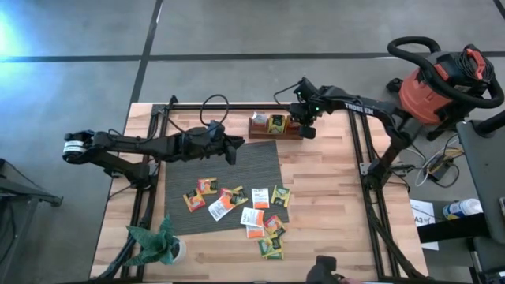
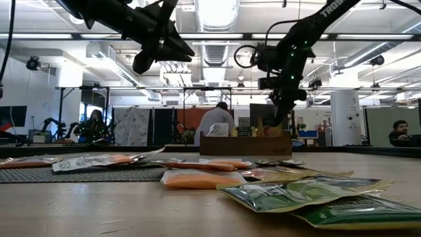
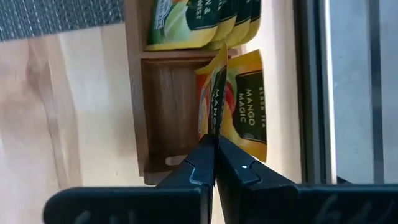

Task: Pick & Place Tea
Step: Put the orange tea bag into the right section of the wooden organizer

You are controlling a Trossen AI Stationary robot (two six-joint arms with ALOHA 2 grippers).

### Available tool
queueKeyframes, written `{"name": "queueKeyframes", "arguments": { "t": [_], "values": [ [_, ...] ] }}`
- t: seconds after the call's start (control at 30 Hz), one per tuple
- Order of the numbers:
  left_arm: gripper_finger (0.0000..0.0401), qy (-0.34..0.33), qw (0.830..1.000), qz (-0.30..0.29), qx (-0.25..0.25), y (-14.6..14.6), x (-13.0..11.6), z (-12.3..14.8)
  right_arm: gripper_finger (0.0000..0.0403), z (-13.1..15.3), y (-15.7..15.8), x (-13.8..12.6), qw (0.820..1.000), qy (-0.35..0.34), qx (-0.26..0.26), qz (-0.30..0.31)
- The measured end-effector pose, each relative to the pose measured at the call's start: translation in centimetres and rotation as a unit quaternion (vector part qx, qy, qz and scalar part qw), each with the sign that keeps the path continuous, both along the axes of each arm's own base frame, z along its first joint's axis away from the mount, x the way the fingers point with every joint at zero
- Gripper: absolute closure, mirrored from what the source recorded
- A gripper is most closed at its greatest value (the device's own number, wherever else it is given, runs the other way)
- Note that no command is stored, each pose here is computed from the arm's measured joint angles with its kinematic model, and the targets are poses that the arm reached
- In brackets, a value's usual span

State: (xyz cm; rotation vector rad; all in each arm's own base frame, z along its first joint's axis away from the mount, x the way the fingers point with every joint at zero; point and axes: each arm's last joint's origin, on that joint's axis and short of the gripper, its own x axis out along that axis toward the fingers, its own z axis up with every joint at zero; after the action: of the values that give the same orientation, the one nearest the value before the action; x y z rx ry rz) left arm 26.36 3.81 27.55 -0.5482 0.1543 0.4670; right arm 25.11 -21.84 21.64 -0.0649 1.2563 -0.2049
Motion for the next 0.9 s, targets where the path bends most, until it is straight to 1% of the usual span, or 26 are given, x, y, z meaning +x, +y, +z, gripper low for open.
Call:
{"name": "queueKeyframes", "arguments": {
  "t": [0.17,0.47,0.57,0.7,0.8,0.9],
  "values": [
    [0.0332,0.0,1.0,0.001,0.0,0.04,-0.01,0.0,0.0394,-0.56,-0.15,0.13,1.0,0.008,0.003,0.007],
    [0.0332,0.0,1.0,0.005,0.001,0.21,-0.04,-0.01,0.039,-0.59,-0.15,0.18,1.0,0.011,-0.002,0.025],
    [0.0332,0.001,1.0,0.005,0.001,0.23,-0.04,-0.04,0.0374,-0.59,-0.09,0.23,1.0,0.011,-0.003,0.026],
    [0.0332,0.001,1.0,0.005,0.001,0.23,-0.05,-0.05,0.0342,-0.59,-0.12,0.22,0.999,0.016,-0.009,0.027],
    [0.0332,0.001,1.0,0.005,0.001,0.23,-0.05,-0.05,0.0319,-0.53,-0.22,0.1,0.999,0.03,-0.025,0.014],
    [0.0332,0.001,1.0,0.005,0.0,0.23,-0.05,-0.05,0.0305,0.08,-0.16,-0.07,0.999,0.027,-0.034,0.0]
  ]
}}
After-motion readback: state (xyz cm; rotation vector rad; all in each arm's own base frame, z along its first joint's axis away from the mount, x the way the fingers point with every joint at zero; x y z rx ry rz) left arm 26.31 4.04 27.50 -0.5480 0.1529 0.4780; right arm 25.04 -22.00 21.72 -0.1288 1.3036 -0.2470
